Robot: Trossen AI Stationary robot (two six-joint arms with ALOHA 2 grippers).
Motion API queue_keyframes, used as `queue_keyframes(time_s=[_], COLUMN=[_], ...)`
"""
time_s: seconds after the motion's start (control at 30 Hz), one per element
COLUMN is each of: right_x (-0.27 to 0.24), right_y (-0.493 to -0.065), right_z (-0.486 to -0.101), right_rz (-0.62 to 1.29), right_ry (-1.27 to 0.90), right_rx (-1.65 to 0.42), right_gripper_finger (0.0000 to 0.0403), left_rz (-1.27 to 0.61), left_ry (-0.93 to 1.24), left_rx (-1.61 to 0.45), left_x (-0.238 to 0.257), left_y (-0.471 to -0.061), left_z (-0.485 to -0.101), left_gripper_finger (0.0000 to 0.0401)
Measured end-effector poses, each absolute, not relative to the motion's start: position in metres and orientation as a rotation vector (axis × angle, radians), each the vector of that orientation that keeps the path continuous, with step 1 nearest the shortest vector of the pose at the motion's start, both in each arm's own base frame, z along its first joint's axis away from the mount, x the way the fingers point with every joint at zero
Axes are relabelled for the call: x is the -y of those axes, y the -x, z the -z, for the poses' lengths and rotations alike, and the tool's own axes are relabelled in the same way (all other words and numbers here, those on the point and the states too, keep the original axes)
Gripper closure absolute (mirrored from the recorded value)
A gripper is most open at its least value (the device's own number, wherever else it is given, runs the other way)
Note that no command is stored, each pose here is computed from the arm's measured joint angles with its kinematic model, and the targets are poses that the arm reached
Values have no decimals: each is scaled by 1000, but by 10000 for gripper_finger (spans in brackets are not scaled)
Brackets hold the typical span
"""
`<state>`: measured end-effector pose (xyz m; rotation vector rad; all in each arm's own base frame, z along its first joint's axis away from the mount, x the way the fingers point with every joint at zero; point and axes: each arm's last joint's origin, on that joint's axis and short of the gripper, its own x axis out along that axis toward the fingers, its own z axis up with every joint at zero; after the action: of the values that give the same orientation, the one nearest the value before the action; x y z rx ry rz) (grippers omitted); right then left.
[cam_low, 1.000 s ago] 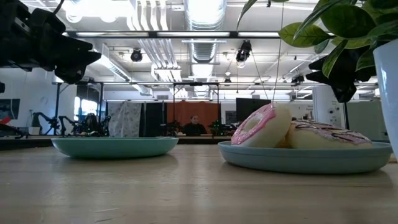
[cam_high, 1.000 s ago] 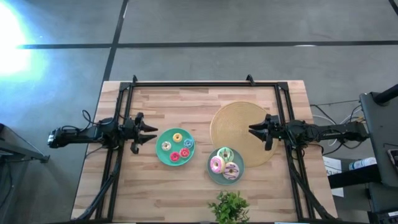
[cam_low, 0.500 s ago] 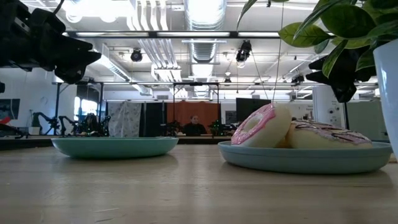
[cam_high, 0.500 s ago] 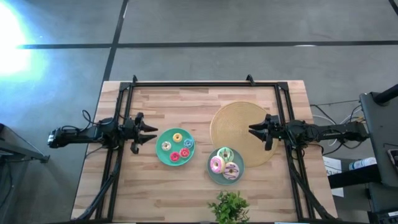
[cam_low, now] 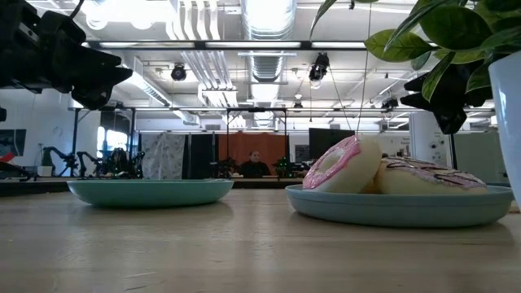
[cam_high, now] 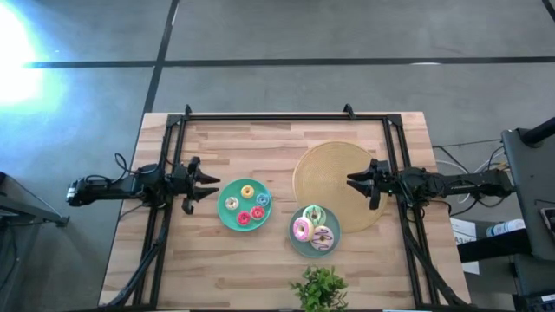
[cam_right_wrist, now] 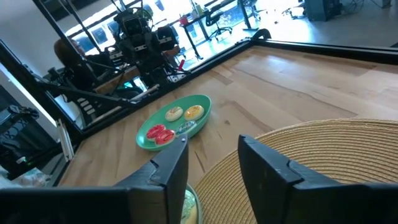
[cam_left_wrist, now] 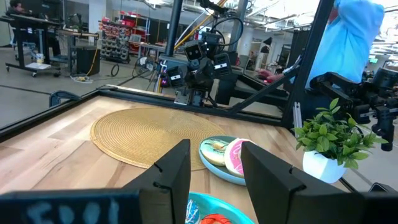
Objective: Pick & Place donuts
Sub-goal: Return to Home Position
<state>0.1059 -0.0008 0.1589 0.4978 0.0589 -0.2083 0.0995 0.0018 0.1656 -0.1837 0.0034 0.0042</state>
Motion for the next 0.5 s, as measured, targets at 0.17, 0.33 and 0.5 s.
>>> queue_keyframes(time_s=[0.17,0.33,0.5], right_x=[1,1,1], right_y=[-106,-106,-106], right_z=[-159,-159,-159], right_rz=[208,208,209], right_ry=[-498,-498,-498], right_rx=[-59,-59,-59], right_gripper_finger=[268,274,280], left_rz=[-4,-4,-4], left_ry=[184,183,183], left_rx=[-3,-3,-3], left_x=[-2,-2,-2], left_y=[-99,-99,-99], left_z=[-166,-166,-166], left_gripper_finger=[284,284,284])
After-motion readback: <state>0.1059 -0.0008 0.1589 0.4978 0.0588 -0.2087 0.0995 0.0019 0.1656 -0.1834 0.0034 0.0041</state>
